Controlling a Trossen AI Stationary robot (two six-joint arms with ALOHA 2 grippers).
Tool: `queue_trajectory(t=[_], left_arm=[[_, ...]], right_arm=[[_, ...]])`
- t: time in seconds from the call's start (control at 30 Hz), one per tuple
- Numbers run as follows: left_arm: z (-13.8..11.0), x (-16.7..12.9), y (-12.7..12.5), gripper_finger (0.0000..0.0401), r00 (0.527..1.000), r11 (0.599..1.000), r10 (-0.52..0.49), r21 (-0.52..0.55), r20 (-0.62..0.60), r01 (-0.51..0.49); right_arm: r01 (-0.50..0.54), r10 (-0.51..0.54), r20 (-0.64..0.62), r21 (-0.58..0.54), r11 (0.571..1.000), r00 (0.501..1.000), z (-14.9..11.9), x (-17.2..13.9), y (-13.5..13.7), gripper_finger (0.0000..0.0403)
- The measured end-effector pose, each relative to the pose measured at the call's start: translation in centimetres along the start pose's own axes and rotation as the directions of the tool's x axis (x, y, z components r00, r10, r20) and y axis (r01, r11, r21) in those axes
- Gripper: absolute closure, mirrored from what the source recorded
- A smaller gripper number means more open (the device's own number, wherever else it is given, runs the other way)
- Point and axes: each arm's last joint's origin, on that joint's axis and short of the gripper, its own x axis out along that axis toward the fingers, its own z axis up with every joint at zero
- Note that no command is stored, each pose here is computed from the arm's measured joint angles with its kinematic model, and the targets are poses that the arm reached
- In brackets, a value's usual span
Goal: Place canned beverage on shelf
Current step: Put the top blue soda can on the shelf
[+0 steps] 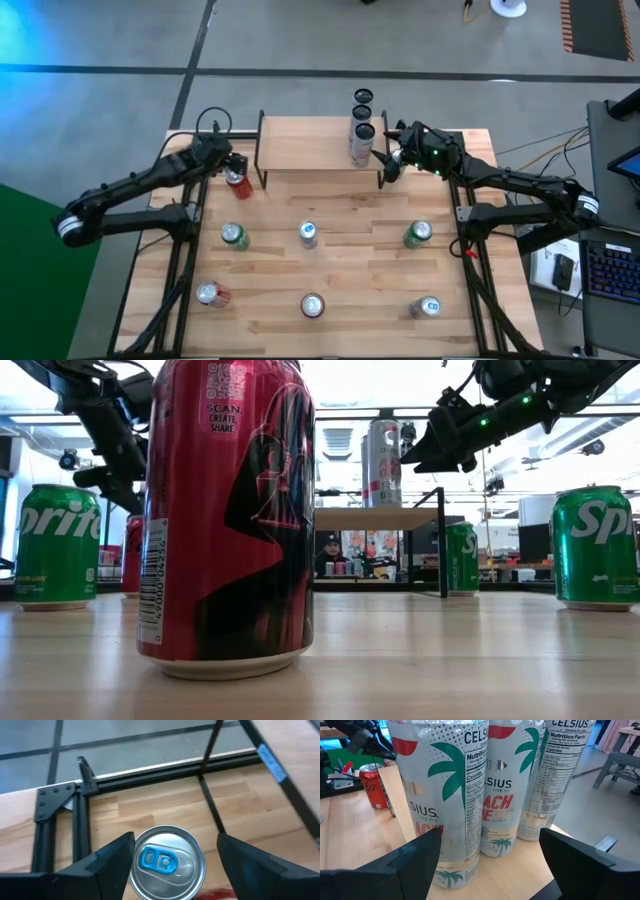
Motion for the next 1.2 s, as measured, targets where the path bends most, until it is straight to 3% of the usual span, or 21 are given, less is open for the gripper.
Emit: queue_trajectory(t=[0.23, 0.4, 0.77, 0.9, 1.03, 1.2], left_arm=[[2.9, -2.6, -0.6, 0.0156, 0.996, 0.997, -0.068, 0.047, 0.05, 0.065], [3.7, -3.9, -0.4, 0.0146, 0.998, 0.995, -0.048, 0.091, 0.034, 0.044], [0.8, -0.3, -0.8, 0.0032, 0.994, 0.996, 0.044, 0.08, -0.104, -0.036], [0.5, 1.0, -0.8, 0.0013, 0.987, 0.994, 0.086, 0.079, -0.139, -0.076], [0.5, 1.8, -0.8, 0.0041, 0.983, 0.992, 0.108, 0.082, -0.15, -0.096], [1.1, 1.6, -1.0, 0.012, 0.986, 0.991, 0.098, 0.101, -0.137, -0.085]], right_arm=[[0.0, 0.0, -0.005, -0.019, 1.0, 1.0, 0.0, 0.0, 0.0, 0.0076], [-0.001, 0.0, -0.012, -0.026, 1.0, 1.0, -0.1, 0.0, 0.0, 0.0076], [-0.001, 0.0, -0.009, -0.044, 0.999, 1.0, -0.1, -0.1, 0.0, 0.0076], [0.0, 0.0, -0.001, -0.045, 0.999, 1.0, 0.0, -0.1, 0.0, 0.0076], [0.0, 0.0, 0.003, -0.045, 0.999, 1.0, 0.2, -0.1, 0.0, 0.0076], [0.0, 0.0, 0.0, -0.046, 0.999, 1.0, 0.1, -0.1, 0.0, 0.0076]])
